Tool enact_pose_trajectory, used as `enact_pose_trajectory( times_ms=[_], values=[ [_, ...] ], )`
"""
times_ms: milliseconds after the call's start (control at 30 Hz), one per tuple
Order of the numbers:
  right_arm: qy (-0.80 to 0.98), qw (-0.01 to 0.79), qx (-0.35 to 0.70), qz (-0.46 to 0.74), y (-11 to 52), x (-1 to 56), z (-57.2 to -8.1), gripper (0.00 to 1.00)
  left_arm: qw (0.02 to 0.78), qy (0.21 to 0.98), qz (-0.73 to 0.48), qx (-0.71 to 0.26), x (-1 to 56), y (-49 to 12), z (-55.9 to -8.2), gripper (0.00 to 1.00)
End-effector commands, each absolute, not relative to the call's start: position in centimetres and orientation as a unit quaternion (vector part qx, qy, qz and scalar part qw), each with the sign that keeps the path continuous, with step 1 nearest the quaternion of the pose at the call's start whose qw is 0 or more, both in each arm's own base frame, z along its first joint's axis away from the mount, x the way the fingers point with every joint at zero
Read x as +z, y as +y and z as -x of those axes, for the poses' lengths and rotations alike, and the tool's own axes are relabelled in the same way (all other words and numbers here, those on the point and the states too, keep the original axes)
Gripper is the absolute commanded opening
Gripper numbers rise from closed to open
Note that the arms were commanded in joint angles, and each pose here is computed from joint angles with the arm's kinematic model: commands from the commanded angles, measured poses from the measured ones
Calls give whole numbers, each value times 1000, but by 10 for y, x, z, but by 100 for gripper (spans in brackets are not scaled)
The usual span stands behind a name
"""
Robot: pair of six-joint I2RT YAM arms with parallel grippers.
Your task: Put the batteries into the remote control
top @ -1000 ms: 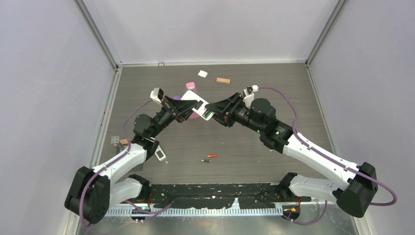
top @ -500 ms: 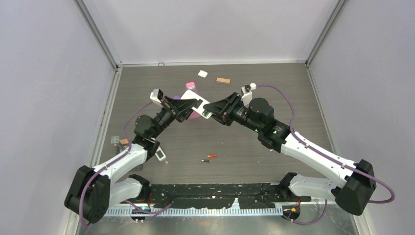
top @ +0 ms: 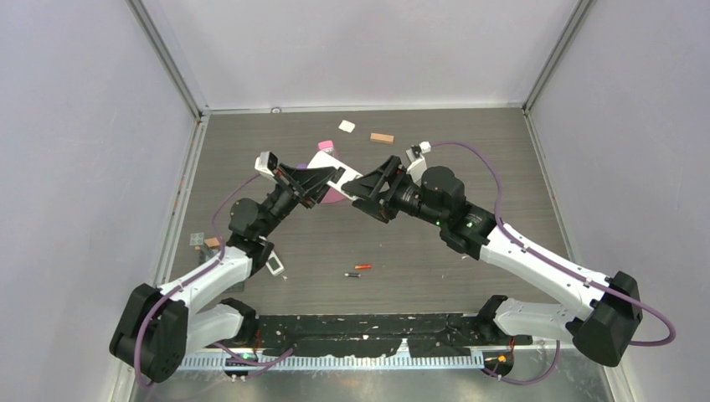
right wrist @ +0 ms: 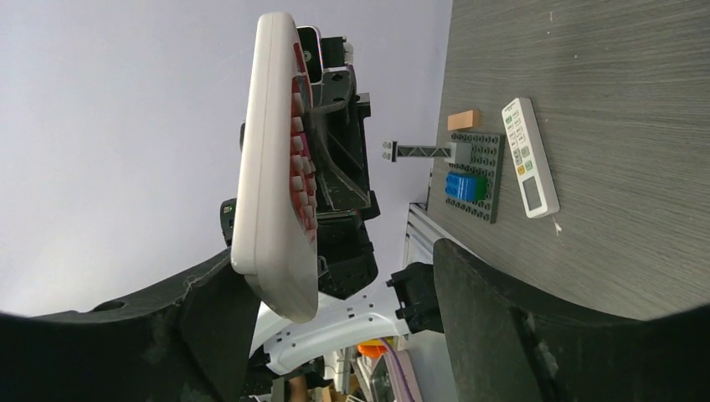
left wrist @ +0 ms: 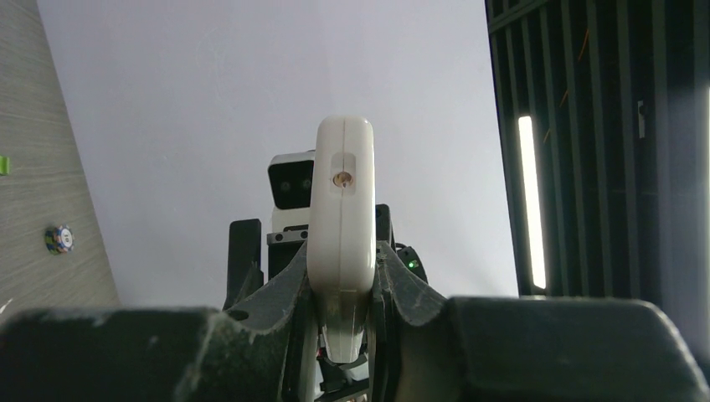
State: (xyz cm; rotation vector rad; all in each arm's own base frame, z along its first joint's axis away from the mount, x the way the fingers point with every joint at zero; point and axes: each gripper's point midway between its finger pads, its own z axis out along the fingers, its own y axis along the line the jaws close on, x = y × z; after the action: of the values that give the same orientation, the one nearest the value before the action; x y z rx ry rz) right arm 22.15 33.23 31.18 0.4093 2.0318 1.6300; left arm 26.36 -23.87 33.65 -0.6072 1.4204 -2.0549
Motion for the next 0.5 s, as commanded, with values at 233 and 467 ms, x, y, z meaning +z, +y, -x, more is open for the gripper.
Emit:
enact_pose_trajectory(
  times_ms=[233,467],
  values=[
    [716,301,627,-66,327,355,-213,79,325,507,195,-774,356,-229,-248,0],
    [717,300,626,-58,328,350,-213,50,326,512,183,-773,361,-231,-246,0]
  ],
)
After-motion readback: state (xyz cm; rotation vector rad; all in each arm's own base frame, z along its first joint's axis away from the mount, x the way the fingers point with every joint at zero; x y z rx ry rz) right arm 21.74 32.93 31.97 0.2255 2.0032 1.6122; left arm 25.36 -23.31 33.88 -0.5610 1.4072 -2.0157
